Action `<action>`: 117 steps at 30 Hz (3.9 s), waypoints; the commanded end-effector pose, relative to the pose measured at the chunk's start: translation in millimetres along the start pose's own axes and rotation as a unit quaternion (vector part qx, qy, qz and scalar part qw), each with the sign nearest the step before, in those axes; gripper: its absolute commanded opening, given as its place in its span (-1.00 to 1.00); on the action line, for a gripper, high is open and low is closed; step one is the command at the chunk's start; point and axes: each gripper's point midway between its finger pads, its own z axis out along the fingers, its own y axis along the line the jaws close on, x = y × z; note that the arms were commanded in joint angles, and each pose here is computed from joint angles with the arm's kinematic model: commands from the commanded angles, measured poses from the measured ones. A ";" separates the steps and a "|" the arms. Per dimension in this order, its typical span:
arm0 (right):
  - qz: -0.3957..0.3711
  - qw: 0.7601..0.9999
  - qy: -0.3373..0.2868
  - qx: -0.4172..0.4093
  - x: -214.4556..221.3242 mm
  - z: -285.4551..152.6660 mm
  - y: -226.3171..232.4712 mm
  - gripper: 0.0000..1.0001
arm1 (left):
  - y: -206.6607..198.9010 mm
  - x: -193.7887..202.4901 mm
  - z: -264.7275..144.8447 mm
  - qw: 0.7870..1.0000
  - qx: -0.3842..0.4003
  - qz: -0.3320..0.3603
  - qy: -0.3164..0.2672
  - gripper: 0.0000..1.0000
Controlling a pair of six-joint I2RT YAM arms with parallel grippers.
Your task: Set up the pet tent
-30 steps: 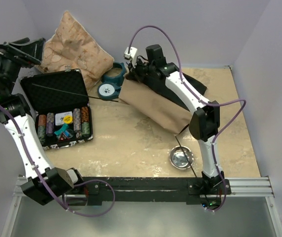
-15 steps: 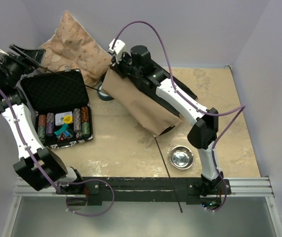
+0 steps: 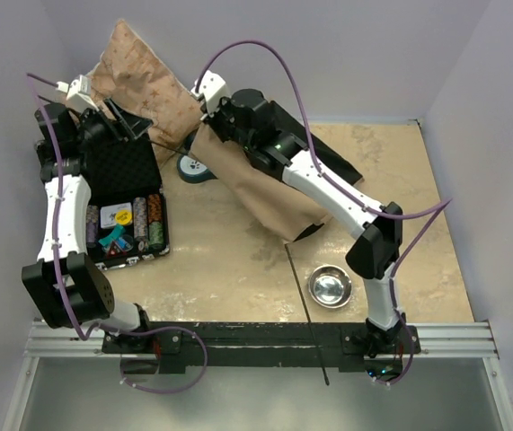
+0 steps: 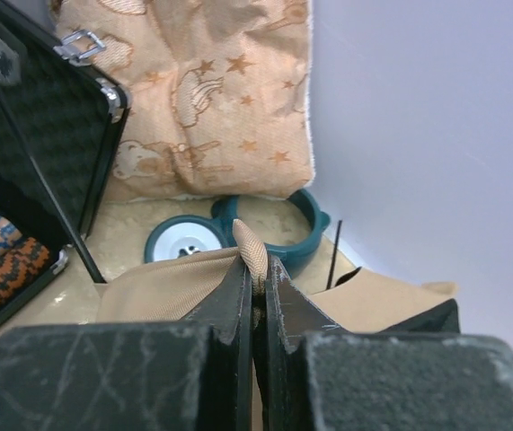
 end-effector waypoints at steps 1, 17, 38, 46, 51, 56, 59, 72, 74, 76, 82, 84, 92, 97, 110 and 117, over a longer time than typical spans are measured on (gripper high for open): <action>-0.010 0.992 -0.095 0.086 -83.4 -49.7 -52.8 -1.00 | 0.8 4.1 11.2 1.000 0.006 0.021 0.007 0.40; -0.052 0.991 -0.053 0.113 -38.6 -51.6 -54.2 -1.00 | -31.0 -55.8 14.7 0.990 0.054 0.123 -0.047 0.81; 0.002 0.997 -0.080 0.011 -43.3 -56.9 -52.7 -1.00 | -41.0 -53.7 -94.1 0.974 0.110 0.091 -0.178 0.70; 0.003 0.995 -0.084 -0.061 -47.5 -61.6 -50.0 -1.00 | -47.1 -45.5 -86.7 0.958 0.152 0.121 -0.209 0.61; 0.007 0.993 -0.075 -0.086 -44.3 -59.8 -51.4 -1.00 | -53.8 -60.2 -78.7 0.946 0.166 0.147 -0.235 0.61; 0.013 0.991 -0.074 -0.106 -44.2 -61.9 -47.7 -1.00 | -61.2 -92.7 -75.9 0.931 0.175 0.165 -0.275 0.61; 0.013 0.991 -0.075 -0.113 -45.0 -64.1 -45.2 -1.00 | -58.6 -112.3 -70.4 0.925 0.169 0.162 -0.299 0.61; 0.008 0.988 -0.069 -0.137 -42.1 -77.2 -36.1 -1.00 | -43.5 -174.5 -43.9 0.914 0.149 0.140 -0.349 0.50; 0.008 0.988 -0.069 -0.140 -41.3 -78.3 -34.7 -1.00 | -42.6 -176.9 -39.2 0.914 0.145 0.140 -0.352 0.45; 0.007 0.987 -0.071 -0.144 -42.4 -79.6 -33.7 -1.00 | -42.0 -176.9 -33.1 0.915 0.142 0.140 -0.351 0.40; 0.005 0.987 -0.070 -0.145 -43.0 -82.5 -33.5 -1.00 | -34.1 -177.1 -23.3 0.919 0.122 0.119 -0.354 0.26; 0.005 0.987 -0.070 -0.142 -42.8 -83.2 -34.2 -1.00 | -27.7 -176.9 -27.5 0.920 0.118 0.099 -0.360 0.25; 0.005 0.988 -0.068 -0.136 -40.0 -86.3 -36.0 -1.00 | -13.8 -150.7 -53.6 0.931 0.110 0.082 -0.338 0.36; 0.009 0.987 -0.069 -0.147 -38.2 -87.4 -31.3 -1.00 | -13.0 -139.3 -53.9 0.935 0.120 0.072 -0.326 0.38; 0.006 0.985 -0.065 -0.162 -37.4 -90.0 -27.1 -1.00 | -33.4 -157.2 -39.9 0.925 0.169 0.095 -0.328 0.39; 0.007 0.983 -0.064 -0.173 -35.9 -93.9 -22.0 -1.00 | -32.3 -167.9 -34.2 0.923 0.172 0.099 -0.331 0.08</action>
